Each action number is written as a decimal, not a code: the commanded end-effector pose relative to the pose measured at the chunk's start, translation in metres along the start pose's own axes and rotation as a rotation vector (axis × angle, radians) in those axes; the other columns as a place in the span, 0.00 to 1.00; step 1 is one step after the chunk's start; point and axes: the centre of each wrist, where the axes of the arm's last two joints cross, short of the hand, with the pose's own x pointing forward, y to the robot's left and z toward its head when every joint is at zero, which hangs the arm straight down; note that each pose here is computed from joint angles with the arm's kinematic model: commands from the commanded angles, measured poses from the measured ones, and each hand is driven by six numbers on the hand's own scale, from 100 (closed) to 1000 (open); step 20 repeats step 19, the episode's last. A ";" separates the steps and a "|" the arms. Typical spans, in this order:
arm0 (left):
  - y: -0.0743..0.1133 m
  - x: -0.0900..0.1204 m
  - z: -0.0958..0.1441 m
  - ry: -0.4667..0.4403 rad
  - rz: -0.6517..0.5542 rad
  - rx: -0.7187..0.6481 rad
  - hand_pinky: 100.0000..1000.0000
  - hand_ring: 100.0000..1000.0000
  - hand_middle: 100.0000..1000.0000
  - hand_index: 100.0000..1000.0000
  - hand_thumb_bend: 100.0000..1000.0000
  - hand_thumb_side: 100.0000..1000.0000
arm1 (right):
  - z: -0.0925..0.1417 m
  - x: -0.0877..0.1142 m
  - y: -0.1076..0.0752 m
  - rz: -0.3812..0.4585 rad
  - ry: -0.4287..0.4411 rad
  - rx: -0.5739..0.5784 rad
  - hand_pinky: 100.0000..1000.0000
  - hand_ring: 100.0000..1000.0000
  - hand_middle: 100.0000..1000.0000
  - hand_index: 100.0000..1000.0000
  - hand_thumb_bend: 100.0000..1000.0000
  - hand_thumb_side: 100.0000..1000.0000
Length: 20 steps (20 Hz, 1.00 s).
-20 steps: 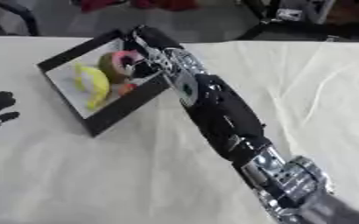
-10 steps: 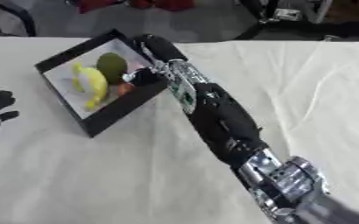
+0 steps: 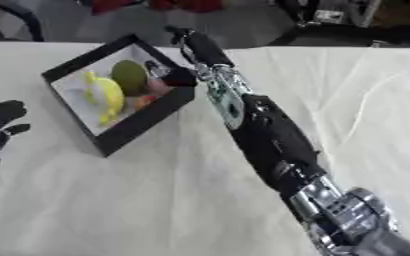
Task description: Pick up objects on the table and place them in the box.
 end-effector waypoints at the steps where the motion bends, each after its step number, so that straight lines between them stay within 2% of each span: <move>1: 0.006 0.007 -0.003 -0.025 -0.021 0.010 0.76 0.82 0.74 0.78 0.06 0.74 | -0.003 0.006 -0.025 -0.012 -0.033 -0.048 0.72 0.69 0.72 0.97 0.30 0.64; 4: 0.006 0.007 -0.003 -0.025 -0.022 0.011 0.76 0.82 0.74 0.78 0.06 0.74 | -0.003 0.009 -0.028 -0.024 -0.033 -0.047 0.72 0.69 0.72 0.97 0.30 0.64; 5: 0.008 0.006 -0.001 -0.020 -0.025 0.016 0.76 0.82 0.74 0.78 0.06 0.74 | -0.001 0.006 -0.030 -0.028 -0.030 -0.055 0.70 0.68 0.69 0.89 0.04 0.49; 7: 0.015 0.002 0.004 0.003 -0.048 0.035 0.76 0.82 0.74 0.78 0.06 0.74 | 0.011 -0.012 -0.040 -0.043 -0.016 -0.107 0.70 0.67 0.68 0.86 0.00 0.48; 10: 0.024 -0.002 0.009 0.023 -0.076 0.065 0.76 0.82 0.74 0.78 0.06 0.74 | 0.034 -0.033 -0.047 -0.082 -0.023 -0.195 0.68 0.66 0.64 0.79 0.00 0.48; 14: 0.029 -0.004 0.014 0.040 -0.089 0.096 0.76 0.82 0.74 0.78 0.06 0.74 | 0.063 -0.046 -0.047 -0.164 -0.046 -0.285 0.67 0.64 0.61 0.69 0.00 0.49; 16: 0.030 -0.005 0.015 0.045 -0.091 0.102 0.76 0.82 0.75 0.78 0.06 0.74 | 0.076 -0.048 -0.043 -0.218 -0.030 -0.305 0.66 0.64 0.61 0.71 0.00 0.50; 19: 0.031 -0.005 0.016 0.046 -0.097 0.107 0.76 0.83 0.75 0.78 0.06 0.74 | 0.096 -0.050 -0.034 -0.290 0.012 -0.308 0.65 0.64 0.60 0.79 0.00 0.52; 20: 0.031 -0.005 0.016 0.046 -0.097 0.107 0.76 0.83 0.75 0.78 0.06 0.74 | 0.096 -0.050 -0.034 -0.290 0.012 -0.308 0.65 0.64 0.60 0.79 0.00 0.52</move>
